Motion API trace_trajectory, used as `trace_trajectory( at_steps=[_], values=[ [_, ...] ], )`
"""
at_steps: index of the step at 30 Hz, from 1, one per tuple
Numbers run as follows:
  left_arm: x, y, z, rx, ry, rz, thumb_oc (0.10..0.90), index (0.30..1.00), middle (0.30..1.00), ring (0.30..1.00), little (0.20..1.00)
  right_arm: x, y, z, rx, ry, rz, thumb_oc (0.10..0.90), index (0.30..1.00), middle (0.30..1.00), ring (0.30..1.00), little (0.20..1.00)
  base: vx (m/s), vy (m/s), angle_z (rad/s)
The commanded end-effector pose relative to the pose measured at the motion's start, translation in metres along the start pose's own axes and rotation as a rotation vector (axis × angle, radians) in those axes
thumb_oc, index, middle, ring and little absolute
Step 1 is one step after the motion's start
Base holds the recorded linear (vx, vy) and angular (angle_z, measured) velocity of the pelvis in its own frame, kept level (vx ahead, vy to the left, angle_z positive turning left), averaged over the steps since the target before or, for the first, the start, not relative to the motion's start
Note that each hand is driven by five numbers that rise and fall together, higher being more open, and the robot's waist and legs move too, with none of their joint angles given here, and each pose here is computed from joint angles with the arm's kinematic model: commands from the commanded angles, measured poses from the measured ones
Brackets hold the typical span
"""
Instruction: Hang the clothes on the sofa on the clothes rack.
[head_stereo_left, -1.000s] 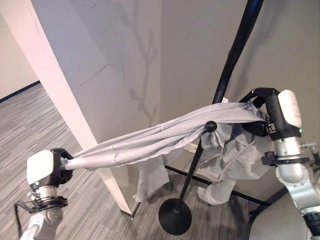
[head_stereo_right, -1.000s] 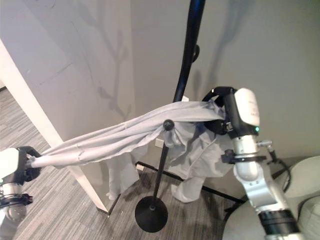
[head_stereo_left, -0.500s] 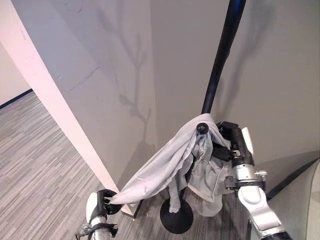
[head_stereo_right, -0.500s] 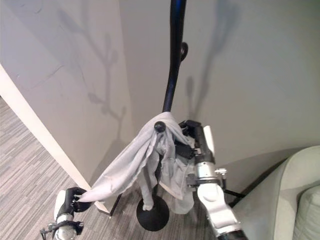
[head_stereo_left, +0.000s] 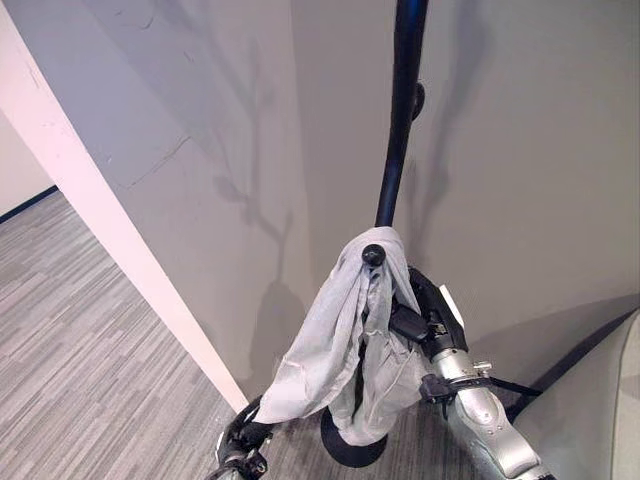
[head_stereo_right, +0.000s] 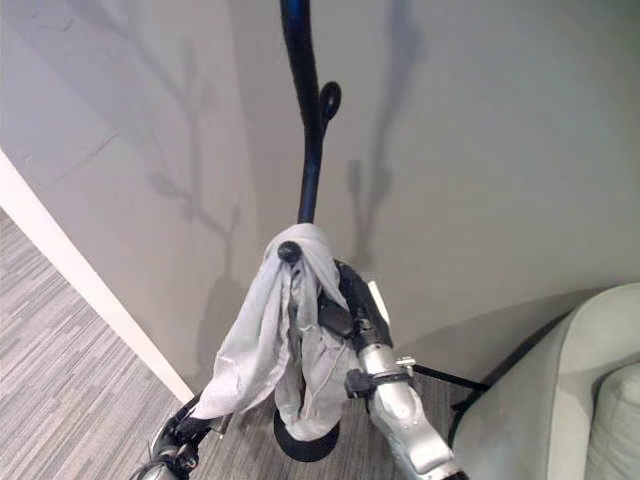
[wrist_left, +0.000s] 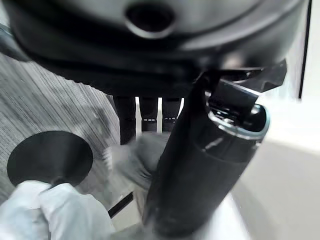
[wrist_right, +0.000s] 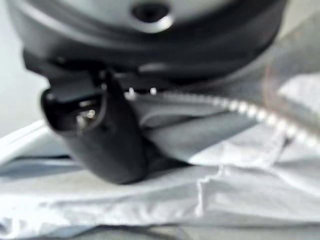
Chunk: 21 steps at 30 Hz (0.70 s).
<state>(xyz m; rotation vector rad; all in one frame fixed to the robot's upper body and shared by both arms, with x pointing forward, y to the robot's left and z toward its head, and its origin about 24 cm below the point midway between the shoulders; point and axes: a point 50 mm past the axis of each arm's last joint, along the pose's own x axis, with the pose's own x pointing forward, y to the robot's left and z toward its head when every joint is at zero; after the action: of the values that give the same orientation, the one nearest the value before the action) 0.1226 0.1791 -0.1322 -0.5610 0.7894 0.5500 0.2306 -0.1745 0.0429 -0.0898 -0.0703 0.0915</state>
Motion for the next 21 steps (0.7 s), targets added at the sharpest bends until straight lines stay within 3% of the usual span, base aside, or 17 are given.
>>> trace_trajectory(
  at_steps=[1,11,21],
  values=[
    [0.01,0.003,0.041,0.032,-0.149,-0.008,0.8,0.9,0.9,0.9,0.9,0.01,0.007,0.04,0.006,-0.213,0.041,0.8,0.9,0.9,0.9,0.9,0.0,0.0,0.0],
    [0.008,0.027,0.035,0.058,-0.132,0.051,0.8,0.9,0.9,0.9,0.9,-0.002,-0.046,0.057,-0.244,-0.267,-0.07,0.8,0.9,0.9,0.9,0.9,0.0,0.0,0.0],
    [0.005,0.042,0.021,0.062,-0.063,0.038,0.8,0.9,0.9,0.9,0.9,-0.006,-0.072,0.088,-0.179,-0.351,0.011,0.8,0.9,0.9,0.9,0.9,0.0,-0.002,-0.05]
  ],
)
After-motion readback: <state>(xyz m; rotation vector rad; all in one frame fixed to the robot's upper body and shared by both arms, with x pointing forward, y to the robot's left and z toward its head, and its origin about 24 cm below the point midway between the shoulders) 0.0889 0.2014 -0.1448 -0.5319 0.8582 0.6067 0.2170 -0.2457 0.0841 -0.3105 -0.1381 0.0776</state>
